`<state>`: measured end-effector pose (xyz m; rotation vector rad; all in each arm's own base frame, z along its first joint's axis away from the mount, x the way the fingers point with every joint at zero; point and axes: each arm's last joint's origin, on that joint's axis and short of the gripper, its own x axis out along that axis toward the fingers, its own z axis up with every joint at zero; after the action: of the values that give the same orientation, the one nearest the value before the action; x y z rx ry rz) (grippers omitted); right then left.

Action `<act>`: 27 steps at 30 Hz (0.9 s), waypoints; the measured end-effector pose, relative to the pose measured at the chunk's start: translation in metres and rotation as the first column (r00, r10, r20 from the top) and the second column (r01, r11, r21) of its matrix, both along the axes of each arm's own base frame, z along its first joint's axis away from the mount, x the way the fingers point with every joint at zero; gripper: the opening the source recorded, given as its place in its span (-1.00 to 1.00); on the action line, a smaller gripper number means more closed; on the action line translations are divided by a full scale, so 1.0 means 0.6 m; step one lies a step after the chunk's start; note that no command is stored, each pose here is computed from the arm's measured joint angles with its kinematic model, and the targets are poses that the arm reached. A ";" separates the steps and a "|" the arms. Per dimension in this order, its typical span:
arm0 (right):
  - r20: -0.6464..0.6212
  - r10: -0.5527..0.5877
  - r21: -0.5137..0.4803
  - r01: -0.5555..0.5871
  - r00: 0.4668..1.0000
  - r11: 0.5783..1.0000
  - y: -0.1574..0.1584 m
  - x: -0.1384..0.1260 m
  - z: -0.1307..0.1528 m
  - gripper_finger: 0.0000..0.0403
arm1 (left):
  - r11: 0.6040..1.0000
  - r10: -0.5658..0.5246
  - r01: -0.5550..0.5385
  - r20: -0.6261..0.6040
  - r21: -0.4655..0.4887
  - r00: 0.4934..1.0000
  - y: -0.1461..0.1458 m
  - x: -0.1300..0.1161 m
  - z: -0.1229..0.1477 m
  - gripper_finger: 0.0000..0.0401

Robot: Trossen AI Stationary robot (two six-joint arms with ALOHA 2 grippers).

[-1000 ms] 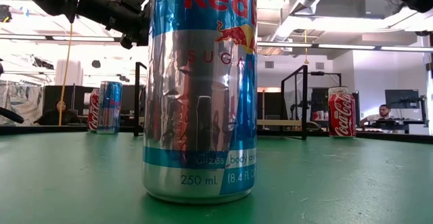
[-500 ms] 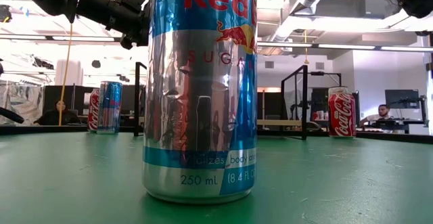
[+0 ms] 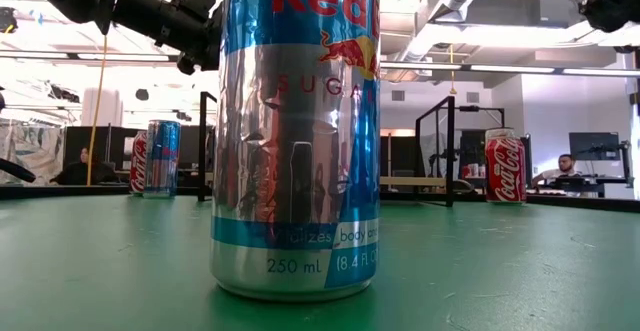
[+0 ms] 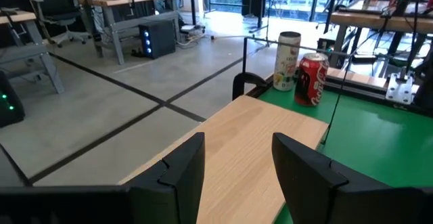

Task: Place canned beverage on shelf
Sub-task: Put the middle white soda can on the shelf

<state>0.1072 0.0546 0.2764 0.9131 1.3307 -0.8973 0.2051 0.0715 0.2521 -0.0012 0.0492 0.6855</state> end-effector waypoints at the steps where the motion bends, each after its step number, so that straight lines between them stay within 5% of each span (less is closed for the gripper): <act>1: -0.001 -0.002 0.000 0.002 1.000 1.000 0.000 0.001 -0.005 0.60 | 1.000 0.000 0.000 -0.002 0.000 1.000 0.000 0.000 0.000 -0.21; 15: -0.004 0.062 0.029 -0.062 0.998 0.998 0.002 0.002 -0.011 0.42 | 1.000 0.000 0.000 -0.016 -0.004 1.000 0.000 0.000 -0.003 -0.21; 21: 0.098 0.068 0.066 -0.074 0.993 0.995 -0.002 0.016 0.028 0.41 | 1.000 -0.001 0.001 -0.028 0.012 1.000 0.000 0.000 -0.002 -0.21; 27: 0.192 0.116 -0.015 -0.115 0.974 0.993 -0.027 0.062 0.070 0.41 | 1.000 -0.001 0.001 -0.028 0.013 1.000 0.000 0.000 -0.002 -0.21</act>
<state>0.1446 0.0381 0.3185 0.8871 1.2015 -0.7031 0.2051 0.0714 0.2507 0.0210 0.0715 0.6851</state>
